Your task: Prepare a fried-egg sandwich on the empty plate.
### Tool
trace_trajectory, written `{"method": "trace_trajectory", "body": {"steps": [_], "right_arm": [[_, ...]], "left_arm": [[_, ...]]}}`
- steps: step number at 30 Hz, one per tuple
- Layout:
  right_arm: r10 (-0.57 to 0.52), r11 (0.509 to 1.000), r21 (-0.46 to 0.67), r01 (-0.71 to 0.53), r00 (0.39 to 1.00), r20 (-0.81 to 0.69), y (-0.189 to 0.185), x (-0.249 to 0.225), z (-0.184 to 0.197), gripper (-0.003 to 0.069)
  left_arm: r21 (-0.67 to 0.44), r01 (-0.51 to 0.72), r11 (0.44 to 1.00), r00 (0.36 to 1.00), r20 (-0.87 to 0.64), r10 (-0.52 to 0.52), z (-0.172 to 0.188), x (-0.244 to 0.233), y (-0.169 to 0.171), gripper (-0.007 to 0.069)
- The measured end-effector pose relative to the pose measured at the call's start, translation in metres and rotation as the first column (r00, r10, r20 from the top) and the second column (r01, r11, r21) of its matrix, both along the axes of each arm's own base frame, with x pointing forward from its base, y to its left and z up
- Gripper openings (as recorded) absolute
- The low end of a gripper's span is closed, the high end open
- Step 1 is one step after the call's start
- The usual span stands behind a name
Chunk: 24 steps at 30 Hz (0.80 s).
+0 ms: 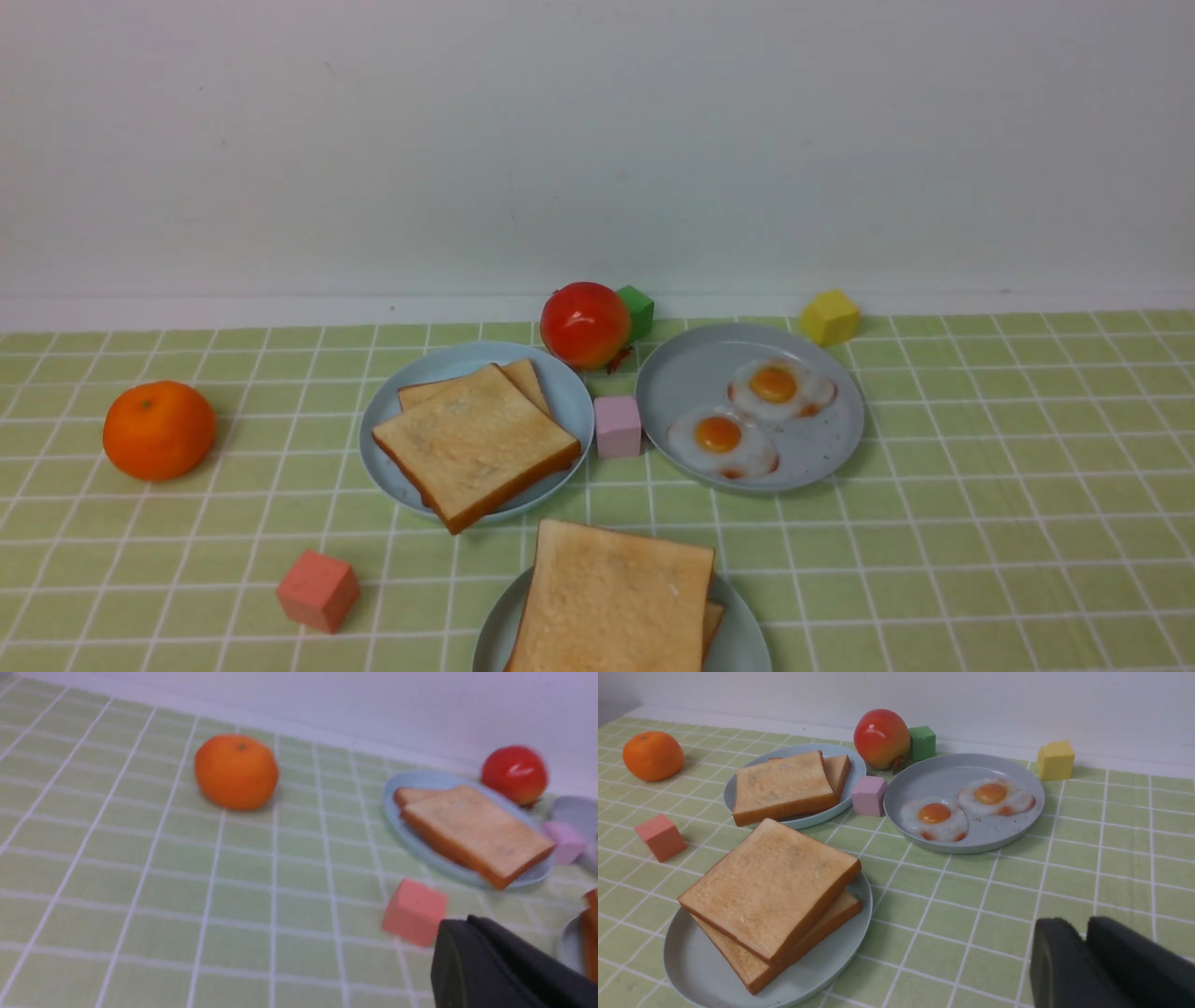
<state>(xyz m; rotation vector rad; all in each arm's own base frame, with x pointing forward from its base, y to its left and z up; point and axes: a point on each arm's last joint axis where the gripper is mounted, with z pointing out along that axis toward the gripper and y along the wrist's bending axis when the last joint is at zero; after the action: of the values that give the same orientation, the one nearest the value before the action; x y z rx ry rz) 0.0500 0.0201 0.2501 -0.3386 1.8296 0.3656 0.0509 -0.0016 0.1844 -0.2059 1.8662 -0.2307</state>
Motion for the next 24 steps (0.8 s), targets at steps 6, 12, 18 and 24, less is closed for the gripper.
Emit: {"method": "trace_trajectory", "body": {"steps": [6, 12, 18, 24], "right_arm": [[-0.001, 1.0, -0.004, 0.001, 1.0, 0.004, -0.0002, 0.0, -0.0001, 0.0121], [-0.002, 1.0, -0.007, 0.002, 1.0, 0.006, -0.0003, 0.0001, 0.0, 0.0127], [-0.002, 1.0, -0.008, 0.002, 1.0, 0.007, -0.0004, 0.0002, 0.0, 0.0136], [-0.002, 1.0, -0.008, 0.002, 1.0, 0.007, -0.0004, 0.0002, 0.0, 0.0139]], "left_arm": [[0.023, -0.003, 1.0, 0.999, -0.032, 0.004, -0.0162, 0.0009, 0.0006, -0.0013], [0.023, -0.002, 1.0, 1.0, -0.025, 0.003, -0.0157, 0.0011, 0.0005, -0.0013], [0.023, -0.002, 1.0, 1.0, -0.025, 0.003, -0.0157, 0.0011, 0.0005, -0.001], [0.023, -0.002, 1.0, 1.0, -0.024, 0.003, -0.0156, 0.0011, 0.0005, -0.0005]]}}
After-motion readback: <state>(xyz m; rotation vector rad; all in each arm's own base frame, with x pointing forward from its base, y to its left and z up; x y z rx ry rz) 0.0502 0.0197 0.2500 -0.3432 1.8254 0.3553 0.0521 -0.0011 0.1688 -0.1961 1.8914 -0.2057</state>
